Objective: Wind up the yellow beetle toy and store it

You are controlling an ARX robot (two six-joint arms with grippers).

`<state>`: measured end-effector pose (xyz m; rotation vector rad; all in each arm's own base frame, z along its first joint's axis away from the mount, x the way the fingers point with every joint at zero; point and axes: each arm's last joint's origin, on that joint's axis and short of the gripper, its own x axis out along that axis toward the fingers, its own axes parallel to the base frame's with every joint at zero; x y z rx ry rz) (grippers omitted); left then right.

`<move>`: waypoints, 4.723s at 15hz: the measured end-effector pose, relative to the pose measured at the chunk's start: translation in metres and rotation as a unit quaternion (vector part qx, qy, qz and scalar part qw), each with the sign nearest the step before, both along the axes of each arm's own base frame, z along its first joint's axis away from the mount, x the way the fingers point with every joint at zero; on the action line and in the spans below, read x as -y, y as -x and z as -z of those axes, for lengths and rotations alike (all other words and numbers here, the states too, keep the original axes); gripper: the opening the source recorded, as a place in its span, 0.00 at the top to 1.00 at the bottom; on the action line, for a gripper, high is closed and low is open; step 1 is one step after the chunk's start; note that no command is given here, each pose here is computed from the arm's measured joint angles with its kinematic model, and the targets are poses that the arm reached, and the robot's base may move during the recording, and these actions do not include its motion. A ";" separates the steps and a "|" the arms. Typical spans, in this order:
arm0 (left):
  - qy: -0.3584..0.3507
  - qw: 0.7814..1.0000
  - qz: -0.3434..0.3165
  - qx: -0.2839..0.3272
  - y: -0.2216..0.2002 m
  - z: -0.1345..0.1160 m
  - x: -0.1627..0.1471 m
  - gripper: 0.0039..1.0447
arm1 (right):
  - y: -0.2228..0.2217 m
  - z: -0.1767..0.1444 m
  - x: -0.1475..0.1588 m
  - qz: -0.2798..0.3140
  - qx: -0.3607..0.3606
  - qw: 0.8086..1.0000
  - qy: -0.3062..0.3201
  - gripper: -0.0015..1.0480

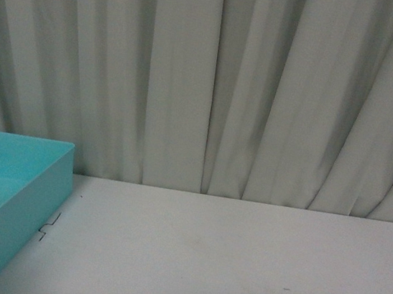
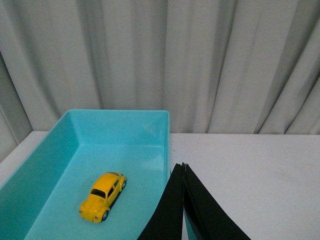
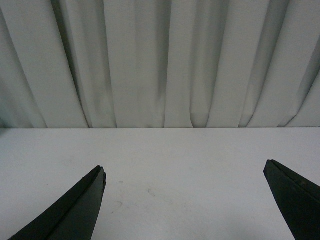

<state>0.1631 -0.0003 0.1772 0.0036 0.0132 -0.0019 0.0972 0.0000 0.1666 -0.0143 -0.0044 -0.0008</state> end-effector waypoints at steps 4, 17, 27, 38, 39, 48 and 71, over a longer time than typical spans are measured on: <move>0.000 1.000 0.000 0.010 0.017 0.010 0.000 0.99 | 0.000 0.000 0.000 0.000 0.000 1.000 0.000 0.06; 0.000 1.000 0.000 0.011 0.049 0.007 0.000 0.99 | 0.000 0.000 0.000 0.000 0.000 1.000 0.000 0.06; 0.000 1.000 0.000 0.005 0.066 0.011 0.000 0.99 | 0.000 0.000 0.000 0.000 0.000 1.000 0.000 0.06; 0.000 1.000 -0.001 0.007 0.066 0.011 0.000 0.07 | 0.000 0.000 0.000 0.000 0.000 1.000 0.000 0.06; 0.000 1.000 -0.001 0.007 0.066 0.011 0.000 0.06 | 0.000 0.000 0.000 0.000 0.000 1.000 0.000 0.06; 0.000 1.000 -0.001 0.007 0.066 0.011 0.000 0.06 | 0.000 0.000 0.000 0.000 0.000 1.000 0.000 0.06; 0.000 1.000 -0.001 0.007 0.066 0.011 0.000 0.06 | 0.000 0.000 0.000 0.000 0.000 1.000 0.000 0.06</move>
